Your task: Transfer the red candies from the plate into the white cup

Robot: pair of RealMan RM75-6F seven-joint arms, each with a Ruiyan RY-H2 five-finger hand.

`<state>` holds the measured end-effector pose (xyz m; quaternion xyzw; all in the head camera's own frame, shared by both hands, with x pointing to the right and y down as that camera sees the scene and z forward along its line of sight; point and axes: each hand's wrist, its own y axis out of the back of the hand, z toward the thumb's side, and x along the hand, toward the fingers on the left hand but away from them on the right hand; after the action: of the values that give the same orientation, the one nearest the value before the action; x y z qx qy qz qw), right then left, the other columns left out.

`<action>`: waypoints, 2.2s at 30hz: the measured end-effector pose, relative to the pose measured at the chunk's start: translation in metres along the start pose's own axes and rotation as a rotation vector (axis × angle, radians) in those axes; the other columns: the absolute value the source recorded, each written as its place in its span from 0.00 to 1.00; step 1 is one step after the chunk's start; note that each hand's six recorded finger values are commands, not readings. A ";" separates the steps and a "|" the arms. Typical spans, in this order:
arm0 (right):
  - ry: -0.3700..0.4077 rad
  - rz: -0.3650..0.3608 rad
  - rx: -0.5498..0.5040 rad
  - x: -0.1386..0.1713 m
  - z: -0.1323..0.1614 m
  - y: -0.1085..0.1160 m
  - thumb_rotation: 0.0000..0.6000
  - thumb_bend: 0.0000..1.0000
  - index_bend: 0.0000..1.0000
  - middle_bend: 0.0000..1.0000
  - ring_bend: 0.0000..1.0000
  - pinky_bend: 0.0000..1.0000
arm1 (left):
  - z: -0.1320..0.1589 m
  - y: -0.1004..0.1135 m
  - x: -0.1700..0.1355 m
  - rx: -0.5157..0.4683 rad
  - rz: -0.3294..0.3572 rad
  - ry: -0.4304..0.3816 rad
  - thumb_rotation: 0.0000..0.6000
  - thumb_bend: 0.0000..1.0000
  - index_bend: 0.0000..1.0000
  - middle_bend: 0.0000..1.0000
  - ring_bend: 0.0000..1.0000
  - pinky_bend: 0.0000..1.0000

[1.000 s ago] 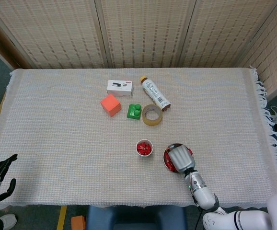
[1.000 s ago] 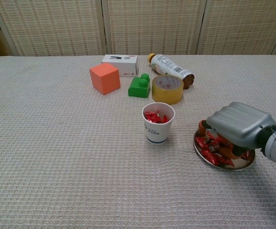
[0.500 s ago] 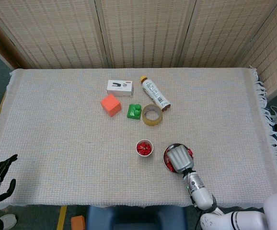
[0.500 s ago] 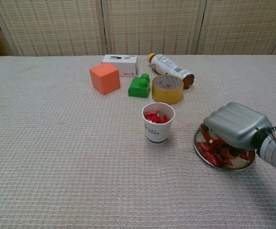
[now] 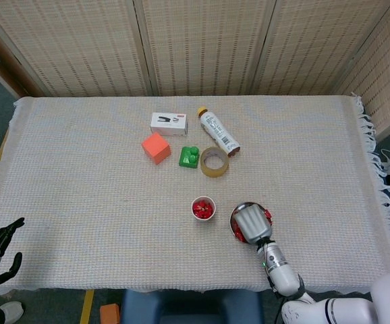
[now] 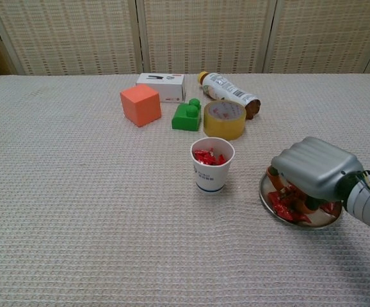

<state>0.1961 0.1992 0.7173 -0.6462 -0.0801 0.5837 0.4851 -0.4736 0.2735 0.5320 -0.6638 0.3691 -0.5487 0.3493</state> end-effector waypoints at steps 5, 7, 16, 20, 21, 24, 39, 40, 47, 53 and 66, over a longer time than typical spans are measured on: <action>-0.010 -0.037 -0.052 0.004 -0.008 0.017 1.00 0.27 0.60 0.79 0.76 1.00 | 0.001 -0.001 0.000 0.002 -0.001 -0.001 1.00 0.54 0.01 0.15 0.21 0.28; -0.011 -0.049 -0.075 0.005 -0.011 0.024 1.00 0.27 0.59 0.79 0.76 1.00 | 0.001 -0.001 0.000 0.004 -0.002 -0.001 1.00 0.54 0.01 0.15 0.21 0.28; 0.020 -0.145 -0.209 0.005 -0.002 0.089 1.00 0.27 0.59 0.79 0.76 1.00 | 0.001 -0.002 0.001 0.005 -0.005 0.002 1.00 0.54 0.01 0.15 0.21 0.28; 0.031 -0.158 -0.226 -0.004 0.010 0.109 1.00 0.27 0.59 0.79 0.76 1.00 | 0.001 -0.001 0.001 0.000 -0.002 0.003 1.00 0.54 0.01 0.15 0.21 0.28; 0.033 -0.155 -0.232 -0.007 0.014 0.111 1.00 0.27 0.59 0.79 0.76 1.00 | 0.000 -0.001 0.001 -0.002 -0.001 0.004 1.00 0.54 0.01 0.15 0.21 0.28; 0.041 -0.146 -0.244 -0.016 0.030 0.118 1.00 0.27 0.58 0.79 0.76 1.00 | -0.002 0.000 0.001 -0.006 0.002 0.007 1.00 0.54 0.01 0.15 0.21 0.28; 0.025 -0.119 -0.187 -0.039 0.061 0.114 1.00 0.27 0.38 0.79 0.75 1.00 | -0.004 0.004 -0.001 -0.020 0.008 0.007 1.00 0.54 0.01 0.15 0.21 0.28; 0.024 -0.117 -0.183 -0.039 0.060 0.113 1.00 0.27 0.34 0.79 0.75 1.00 | -0.004 0.004 0.000 -0.020 0.007 0.006 1.00 0.54 0.01 0.15 0.21 0.28; 0.021 -0.099 -0.169 -0.037 0.059 0.111 1.00 0.27 0.16 0.79 0.74 1.00 | -0.003 0.004 -0.001 -0.018 0.008 0.005 1.00 0.54 0.01 0.15 0.21 0.28; 0.012 -0.106 -0.181 -0.036 0.054 0.115 1.00 0.27 0.09 0.79 0.73 1.00 | -0.004 0.004 0.000 -0.020 0.009 0.006 1.00 0.54 0.01 0.15 0.21 0.28; 0.042 -0.134 -0.232 -0.021 0.041 0.120 1.00 0.27 0.10 0.79 0.73 1.00 | -0.004 0.005 0.000 -0.018 0.014 0.006 1.00 0.54 0.01 0.15 0.21 0.28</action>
<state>0.1006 0.1451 0.6514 -0.7032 -0.1798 0.5233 0.4466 -0.4776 0.2715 0.5284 -0.6627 0.3796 -0.5448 0.3464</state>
